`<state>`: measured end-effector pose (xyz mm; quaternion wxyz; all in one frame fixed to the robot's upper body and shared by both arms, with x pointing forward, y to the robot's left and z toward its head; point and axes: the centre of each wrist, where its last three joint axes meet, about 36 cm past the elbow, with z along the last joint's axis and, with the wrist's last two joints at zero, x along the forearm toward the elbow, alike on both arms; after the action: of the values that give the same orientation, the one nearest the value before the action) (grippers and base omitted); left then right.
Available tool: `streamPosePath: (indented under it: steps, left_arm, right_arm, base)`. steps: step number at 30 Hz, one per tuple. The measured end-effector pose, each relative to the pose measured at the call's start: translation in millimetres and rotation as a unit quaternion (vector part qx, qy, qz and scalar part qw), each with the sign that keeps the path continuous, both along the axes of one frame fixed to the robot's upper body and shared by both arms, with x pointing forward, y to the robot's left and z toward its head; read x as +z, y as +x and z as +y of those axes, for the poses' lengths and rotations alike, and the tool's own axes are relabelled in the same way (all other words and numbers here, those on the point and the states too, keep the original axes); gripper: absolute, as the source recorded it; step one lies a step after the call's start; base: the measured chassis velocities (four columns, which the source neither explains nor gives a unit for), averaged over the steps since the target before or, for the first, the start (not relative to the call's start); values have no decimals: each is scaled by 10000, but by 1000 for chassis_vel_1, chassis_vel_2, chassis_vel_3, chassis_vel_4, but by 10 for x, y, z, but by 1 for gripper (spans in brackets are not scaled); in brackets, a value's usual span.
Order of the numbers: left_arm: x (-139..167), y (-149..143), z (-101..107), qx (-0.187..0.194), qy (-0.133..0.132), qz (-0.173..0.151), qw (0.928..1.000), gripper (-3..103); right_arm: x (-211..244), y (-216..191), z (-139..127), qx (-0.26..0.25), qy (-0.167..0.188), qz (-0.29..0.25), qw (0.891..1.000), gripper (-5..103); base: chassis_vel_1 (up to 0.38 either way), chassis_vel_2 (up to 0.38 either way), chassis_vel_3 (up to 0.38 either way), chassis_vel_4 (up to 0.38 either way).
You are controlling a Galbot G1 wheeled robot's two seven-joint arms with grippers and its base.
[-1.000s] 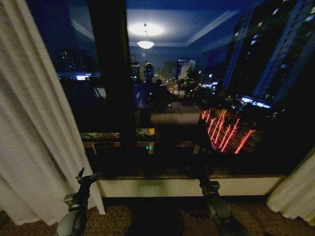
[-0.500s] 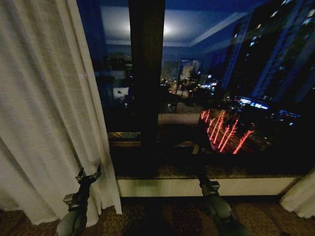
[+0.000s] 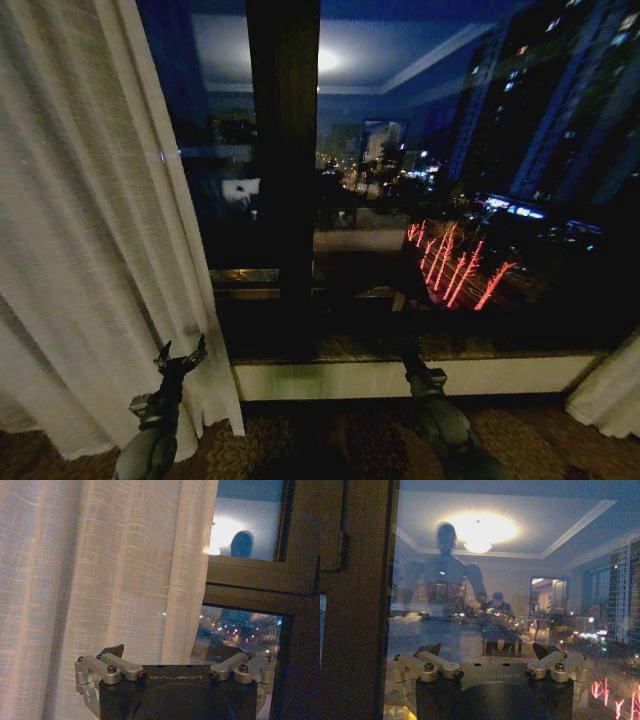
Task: Open the curtains by pulling them apart, changing their state from closed to fully open.
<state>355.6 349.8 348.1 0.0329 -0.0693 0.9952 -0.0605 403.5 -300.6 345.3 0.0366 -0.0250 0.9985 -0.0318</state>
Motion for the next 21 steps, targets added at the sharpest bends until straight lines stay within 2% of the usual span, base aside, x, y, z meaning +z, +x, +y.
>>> streamPosePath:
  steps: [21]
  left_arm:
    - [0,0,0,1,0,0,10000,100]
  right_arm:
    - [0,0,0,0,0,0,10000,100]
  base:
    - [0,0,0,0]
